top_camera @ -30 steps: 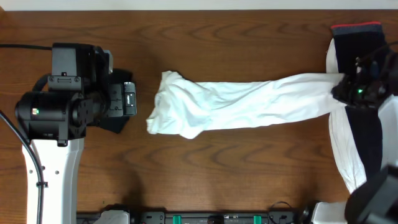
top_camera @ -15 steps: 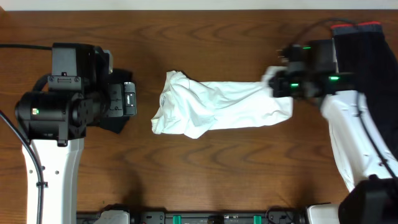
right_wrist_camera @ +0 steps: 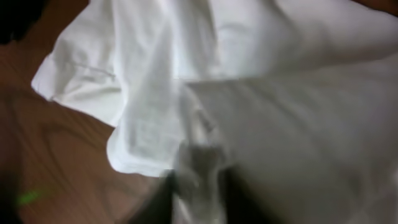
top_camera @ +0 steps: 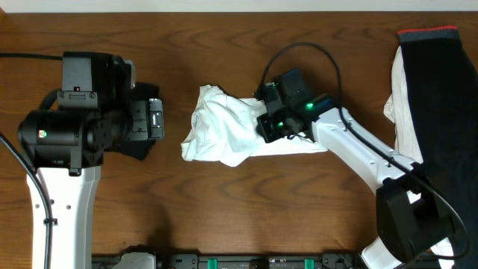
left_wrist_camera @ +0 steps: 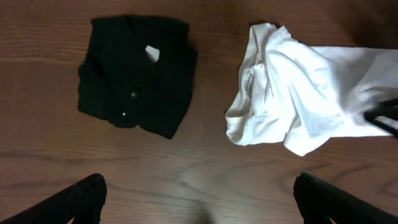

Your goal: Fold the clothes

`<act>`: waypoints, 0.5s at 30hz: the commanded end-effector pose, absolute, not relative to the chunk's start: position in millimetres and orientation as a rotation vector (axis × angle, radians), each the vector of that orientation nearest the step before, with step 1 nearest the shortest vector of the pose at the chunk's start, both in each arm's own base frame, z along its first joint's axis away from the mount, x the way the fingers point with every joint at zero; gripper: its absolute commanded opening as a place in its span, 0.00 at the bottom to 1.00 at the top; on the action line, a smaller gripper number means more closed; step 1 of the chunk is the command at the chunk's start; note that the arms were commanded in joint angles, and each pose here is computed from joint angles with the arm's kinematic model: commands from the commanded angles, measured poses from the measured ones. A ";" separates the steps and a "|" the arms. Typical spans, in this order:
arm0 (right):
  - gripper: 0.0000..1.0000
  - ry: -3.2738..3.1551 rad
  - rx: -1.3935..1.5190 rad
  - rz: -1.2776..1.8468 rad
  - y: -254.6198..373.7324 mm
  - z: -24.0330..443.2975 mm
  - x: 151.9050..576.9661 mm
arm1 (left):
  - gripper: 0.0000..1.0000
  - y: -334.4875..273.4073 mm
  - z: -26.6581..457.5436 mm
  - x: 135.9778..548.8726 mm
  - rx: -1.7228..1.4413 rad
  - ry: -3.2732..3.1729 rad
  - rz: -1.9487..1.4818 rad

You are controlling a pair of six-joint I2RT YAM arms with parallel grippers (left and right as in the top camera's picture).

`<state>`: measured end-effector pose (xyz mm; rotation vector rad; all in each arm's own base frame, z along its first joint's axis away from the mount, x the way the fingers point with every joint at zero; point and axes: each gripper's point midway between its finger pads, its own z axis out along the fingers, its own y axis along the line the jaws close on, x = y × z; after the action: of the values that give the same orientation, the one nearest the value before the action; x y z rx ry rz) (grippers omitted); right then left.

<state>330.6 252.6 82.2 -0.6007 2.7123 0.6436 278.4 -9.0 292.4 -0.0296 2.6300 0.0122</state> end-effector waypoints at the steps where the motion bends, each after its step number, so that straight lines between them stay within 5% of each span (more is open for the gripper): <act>1: 0.41 2.671 -0.586 0.630 254.5 95.3 337.1 | 0.98 -7.5 296.9 278.4 -0.039 2.618 0.014; 7: 0.45 2.555 -0.411 0.639 220.3 148.9 360.7 | 0.98 -7.5 296.9 278.4 -0.039 2.618 0.014; 10: 0.26 2.544 -0.299 0.617 189.7 161.9 370.4 | 0.98 -7.5 296.9 278.4 -0.039 2.618 0.014; 15: 0.13 2.682 -0.203 0.599 170.2 130.5 365.4 | 0.98 -7.5 296.9 278.4 -0.039 2.618 0.014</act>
<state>368.0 170.9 152.3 -0.2419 2.6024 0.5950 278.4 -9.1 292.4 -0.0295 2.6301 0.0117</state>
